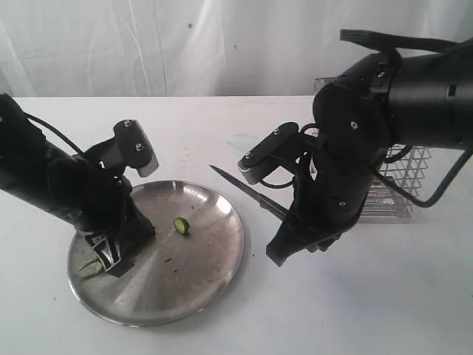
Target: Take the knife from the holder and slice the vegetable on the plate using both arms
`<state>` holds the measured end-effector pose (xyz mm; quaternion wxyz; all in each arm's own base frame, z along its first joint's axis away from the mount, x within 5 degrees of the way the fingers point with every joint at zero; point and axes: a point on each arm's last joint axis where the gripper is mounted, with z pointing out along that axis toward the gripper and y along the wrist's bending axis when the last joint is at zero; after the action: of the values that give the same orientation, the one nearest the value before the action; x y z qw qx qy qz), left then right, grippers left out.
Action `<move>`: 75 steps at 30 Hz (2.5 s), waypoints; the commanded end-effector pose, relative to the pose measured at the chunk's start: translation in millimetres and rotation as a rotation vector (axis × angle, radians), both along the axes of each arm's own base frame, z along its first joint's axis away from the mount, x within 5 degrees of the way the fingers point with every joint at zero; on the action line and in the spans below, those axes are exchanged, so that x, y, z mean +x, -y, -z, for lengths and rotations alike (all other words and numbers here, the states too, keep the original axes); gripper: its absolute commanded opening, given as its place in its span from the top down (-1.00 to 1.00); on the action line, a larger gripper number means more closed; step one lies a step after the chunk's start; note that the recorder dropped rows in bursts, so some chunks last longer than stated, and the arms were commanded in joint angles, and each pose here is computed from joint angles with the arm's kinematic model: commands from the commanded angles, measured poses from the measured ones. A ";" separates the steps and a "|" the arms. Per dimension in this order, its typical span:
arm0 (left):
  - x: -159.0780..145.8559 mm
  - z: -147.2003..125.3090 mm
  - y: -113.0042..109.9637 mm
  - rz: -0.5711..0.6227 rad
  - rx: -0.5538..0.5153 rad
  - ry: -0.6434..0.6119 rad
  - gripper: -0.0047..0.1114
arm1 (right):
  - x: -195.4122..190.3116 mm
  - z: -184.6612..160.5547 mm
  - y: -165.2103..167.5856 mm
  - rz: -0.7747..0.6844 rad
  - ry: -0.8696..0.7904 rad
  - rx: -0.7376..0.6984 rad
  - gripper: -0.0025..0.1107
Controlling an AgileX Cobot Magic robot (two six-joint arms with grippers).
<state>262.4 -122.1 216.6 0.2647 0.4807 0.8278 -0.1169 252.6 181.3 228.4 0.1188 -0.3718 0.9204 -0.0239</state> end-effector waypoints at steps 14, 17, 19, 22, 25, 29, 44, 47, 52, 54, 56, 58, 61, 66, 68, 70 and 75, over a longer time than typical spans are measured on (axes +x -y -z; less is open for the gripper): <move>28.8 21.0 -14.7 -0.165 0.054 0.108 0.05 | 0.9 -3.3 -5.8 0.034 -0.050 0.184 0.96; 37.6 7.7 -38.3 -0.374 -0.016 0.140 0.63 | 0.6 2.2 -7.8 0.028 -0.083 0.182 0.96; 40.8 1.5 -54.6 -0.474 -0.047 0.147 0.91 | 0.3 7.3 -11.8 0.028 -0.099 0.184 0.96; 45.4 3.8 -68.6 -0.621 -0.118 0.100 0.92 | -6.3 12.9 -29.1 -0.036 -0.112 0.187 0.96; 49.0 9.4 -68.4 -0.656 -0.146 0.057 0.92 | -15.5 16.9 -52.9 -0.123 -0.105 0.169 0.96; 54.3 4.7 -62.6 -0.612 -0.158 -0.005 0.92 | -16.0 19.6 -73.2 -0.148 -0.017 0.119 0.96; 62.0 -9.1 -56.1 -0.638 -0.257 -0.032 0.92 | -21.4 27.1 -78.1 -0.220 -0.071 0.111 0.96; 62.0 -9.2 -56.0 -0.640 -0.260 -0.033 0.92 | -21.4 27.0 -78.3 -0.219 -0.071 0.114 0.96; 62.0 -9.2 -56.0 -0.640 -0.260 -0.033 0.92 | -20.3 32.7 -79.5 -0.230 -0.079 0.103 0.96; 62.4 -7.3 -54.7 -0.645 -0.270 -0.048 0.92 | -18.0 41.2 -80.3 -0.244 -0.083 0.077 0.96; 63.1 -2.3 -53.2 -0.652 -0.280 -0.081 0.92 | -15.7 48.5 -81.9 -0.215 -0.086 0.074 0.96; 64.3 2.9 -52.8 -0.646 -0.270 -0.095 0.92 | -14.3 48.9 -83.6 -0.193 -0.071 0.091 0.96; 65.5 6.3 -52.9 -0.622 -0.250 -0.086 0.92 | -13.5 48.0 -83.7 -0.181 -0.061 0.097 0.96; 66.7 5.7 -53.3 -0.634 -0.257 -0.075 0.92 | -11.5 47.2 -86.0 -0.167 -0.037 0.124 0.96; 66.7 5.7 -53.3 -0.634 -0.257 -0.075 0.92 | -10.2 46.6 -87.4 -0.163 -0.022 0.140 0.96; 66.5 5.8 -53.1 -0.633 -0.257 -0.078 0.92 | -9.7 46.4 -87.9 -0.162 -0.016 0.146 0.96; 66.6 5.7 -53.1 -0.635 -0.260 -0.079 0.92 | -9.8 47.3 -87.8 -0.161 -0.020 0.142 0.96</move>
<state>329.1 -68.7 208.4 0.3142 0.1599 0.9246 -0.1443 241.8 268.0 179.2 0.1292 -0.4376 0.8884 0.0515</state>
